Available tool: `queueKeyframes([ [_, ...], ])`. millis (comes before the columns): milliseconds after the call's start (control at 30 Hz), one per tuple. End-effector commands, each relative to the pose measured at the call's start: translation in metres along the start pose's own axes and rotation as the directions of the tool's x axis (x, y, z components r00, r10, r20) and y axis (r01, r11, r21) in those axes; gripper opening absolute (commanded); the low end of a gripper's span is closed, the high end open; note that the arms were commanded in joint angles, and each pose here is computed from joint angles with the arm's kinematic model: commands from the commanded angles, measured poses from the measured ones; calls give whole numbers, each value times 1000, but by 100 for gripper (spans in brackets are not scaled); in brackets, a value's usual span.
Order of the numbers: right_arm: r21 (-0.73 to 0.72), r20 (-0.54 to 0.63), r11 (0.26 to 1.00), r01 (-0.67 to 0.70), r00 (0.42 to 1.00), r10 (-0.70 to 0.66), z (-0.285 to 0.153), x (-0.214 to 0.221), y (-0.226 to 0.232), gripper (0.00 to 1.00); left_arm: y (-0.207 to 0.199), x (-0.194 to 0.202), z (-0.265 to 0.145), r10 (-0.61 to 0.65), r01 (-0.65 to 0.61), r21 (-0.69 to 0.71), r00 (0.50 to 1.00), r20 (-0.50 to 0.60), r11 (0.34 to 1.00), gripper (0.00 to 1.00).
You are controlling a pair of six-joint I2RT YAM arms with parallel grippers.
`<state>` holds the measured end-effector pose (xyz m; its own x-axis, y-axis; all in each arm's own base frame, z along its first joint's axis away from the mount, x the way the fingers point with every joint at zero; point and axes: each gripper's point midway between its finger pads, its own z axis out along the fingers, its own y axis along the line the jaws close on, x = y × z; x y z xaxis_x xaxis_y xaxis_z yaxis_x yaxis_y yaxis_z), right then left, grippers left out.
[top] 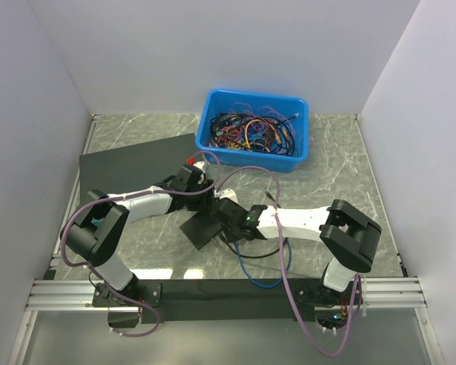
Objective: Insert the plug into the switch port
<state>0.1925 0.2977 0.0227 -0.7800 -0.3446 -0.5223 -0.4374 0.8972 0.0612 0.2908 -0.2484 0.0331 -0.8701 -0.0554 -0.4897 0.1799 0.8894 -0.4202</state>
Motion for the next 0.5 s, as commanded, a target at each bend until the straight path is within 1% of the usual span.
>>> queueKeyframes([
  [0,-40,83,999,-2,997,5,-9,-33,17,0,12,24,3,7,-9,-26,998,-69,1000,61],
  [467,-55,83,998,3,997,1,-2,-38,24,0,16,28,2,8,-10,-33,997,-72,999,61],
])
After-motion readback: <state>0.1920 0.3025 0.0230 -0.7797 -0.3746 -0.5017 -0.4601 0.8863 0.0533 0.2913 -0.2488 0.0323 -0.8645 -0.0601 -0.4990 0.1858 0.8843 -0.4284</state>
